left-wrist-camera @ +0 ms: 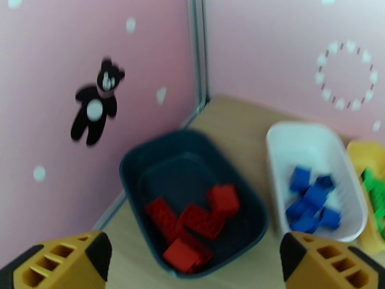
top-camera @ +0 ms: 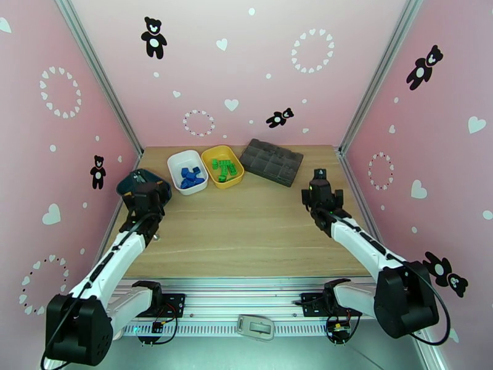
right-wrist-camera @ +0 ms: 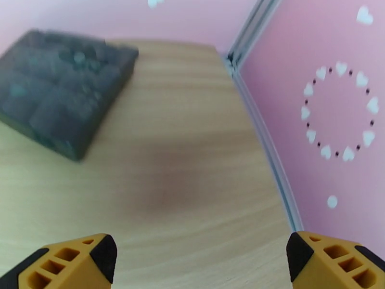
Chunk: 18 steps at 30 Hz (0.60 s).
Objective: Sort the legos into containers by color
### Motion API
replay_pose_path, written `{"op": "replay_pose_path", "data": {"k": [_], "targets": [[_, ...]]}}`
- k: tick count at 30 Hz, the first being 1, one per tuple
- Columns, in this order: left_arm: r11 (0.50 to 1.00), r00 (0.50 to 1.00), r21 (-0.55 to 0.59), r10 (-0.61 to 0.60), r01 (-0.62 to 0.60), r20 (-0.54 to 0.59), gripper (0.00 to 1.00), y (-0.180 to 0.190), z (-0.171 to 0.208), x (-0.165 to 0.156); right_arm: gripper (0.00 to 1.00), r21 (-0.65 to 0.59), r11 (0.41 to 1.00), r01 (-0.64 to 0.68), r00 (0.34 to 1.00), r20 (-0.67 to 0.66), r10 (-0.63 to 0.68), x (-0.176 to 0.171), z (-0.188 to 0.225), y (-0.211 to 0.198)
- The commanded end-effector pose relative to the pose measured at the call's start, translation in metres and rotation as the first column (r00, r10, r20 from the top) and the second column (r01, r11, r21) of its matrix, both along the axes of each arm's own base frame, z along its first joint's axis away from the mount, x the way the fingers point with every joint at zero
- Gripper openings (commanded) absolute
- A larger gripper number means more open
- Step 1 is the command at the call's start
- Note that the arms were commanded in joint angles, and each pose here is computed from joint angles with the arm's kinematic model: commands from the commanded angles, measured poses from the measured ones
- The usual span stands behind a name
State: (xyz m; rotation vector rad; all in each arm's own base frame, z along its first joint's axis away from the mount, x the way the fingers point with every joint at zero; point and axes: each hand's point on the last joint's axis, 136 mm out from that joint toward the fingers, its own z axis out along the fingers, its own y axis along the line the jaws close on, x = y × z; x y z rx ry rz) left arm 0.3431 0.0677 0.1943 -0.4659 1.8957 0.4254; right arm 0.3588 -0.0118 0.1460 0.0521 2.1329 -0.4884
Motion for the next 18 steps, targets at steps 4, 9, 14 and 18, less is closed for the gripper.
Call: {"op": "replay_pose_path", "data": {"k": [4, 9, 14, 18], "targets": [[0.997, 0.994, -0.004, -0.079, 0.08, 0.071, 0.98, -0.003, -0.027, 0.014, 0.99, 0.009, 0.997, -0.072, 0.994, 0.086, 0.071, 0.02, -0.017, 0.012], [0.982, 0.978, -0.028, -0.186, 0.189, 0.096, 0.96, -0.018, -0.035, 0.039, 0.99, -0.001, 0.988, -0.154, 0.982, 0.109, 0.154, 0.038, -0.035, 0.024], [0.953, 0.951, -0.052, -0.294, 0.299, 0.09, 0.92, -0.037, -0.054, 0.049, 0.99, 0.038, 0.991, -0.129, 0.988, 0.094, 0.125, 0.049, -0.048, 0.013], [0.951, 0.949, -0.052, -0.297, 0.303, 0.106, 0.95, -0.038, -0.064, 0.047, 0.99, 0.094, 0.982, -0.166, 0.978, 0.145, 0.151, 0.042, -0.048, 0.012]]}}
